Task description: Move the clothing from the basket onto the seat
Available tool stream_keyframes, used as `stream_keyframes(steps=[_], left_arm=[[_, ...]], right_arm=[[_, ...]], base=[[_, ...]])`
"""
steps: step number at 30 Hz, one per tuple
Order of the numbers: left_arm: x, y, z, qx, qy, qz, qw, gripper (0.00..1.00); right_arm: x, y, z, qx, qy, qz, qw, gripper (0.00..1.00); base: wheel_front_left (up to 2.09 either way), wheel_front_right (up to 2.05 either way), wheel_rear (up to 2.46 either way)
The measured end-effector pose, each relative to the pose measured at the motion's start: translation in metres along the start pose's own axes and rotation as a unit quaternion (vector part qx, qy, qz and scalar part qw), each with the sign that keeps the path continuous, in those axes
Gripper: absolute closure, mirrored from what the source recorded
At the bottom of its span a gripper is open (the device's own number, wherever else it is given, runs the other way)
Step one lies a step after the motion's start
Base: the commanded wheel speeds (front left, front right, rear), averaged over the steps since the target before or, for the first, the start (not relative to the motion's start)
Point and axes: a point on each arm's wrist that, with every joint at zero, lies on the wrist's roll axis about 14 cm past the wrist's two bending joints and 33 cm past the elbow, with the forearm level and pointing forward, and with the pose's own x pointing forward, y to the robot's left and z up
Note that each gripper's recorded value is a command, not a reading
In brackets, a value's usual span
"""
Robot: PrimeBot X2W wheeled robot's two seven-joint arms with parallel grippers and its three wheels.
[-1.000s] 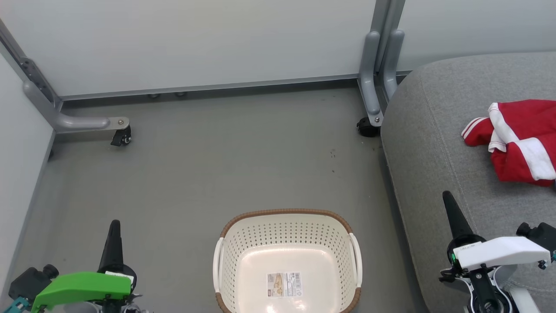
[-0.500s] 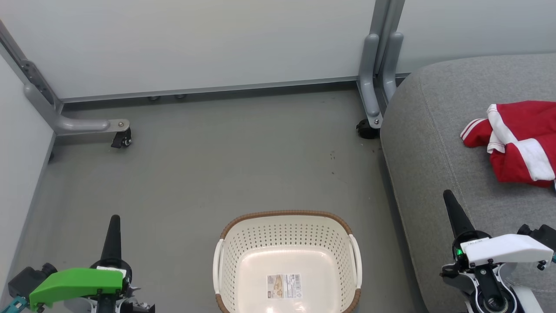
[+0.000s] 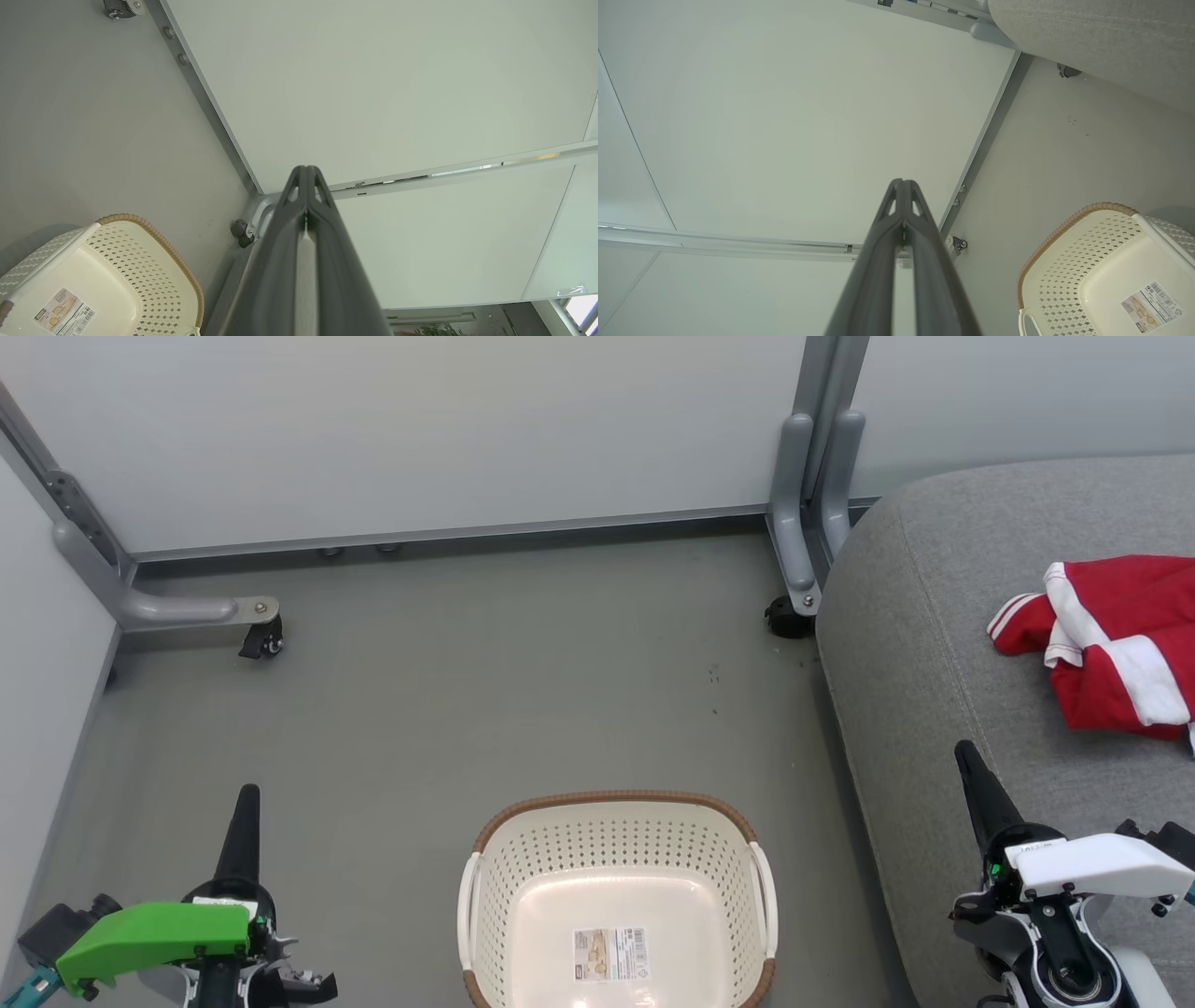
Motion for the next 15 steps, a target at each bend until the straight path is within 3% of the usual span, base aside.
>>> stream_keyframes(steps=[15], left_arm=[[0.0023,-0.0076,0.0001,-0.057,0.004,-0.014,0.998,1.00]], right_arm=[[0.0020,0.0004,0.0039,0.057,-0.004,0.001,0.998,1.00]], base=[[0.00,0.00,0.00]])
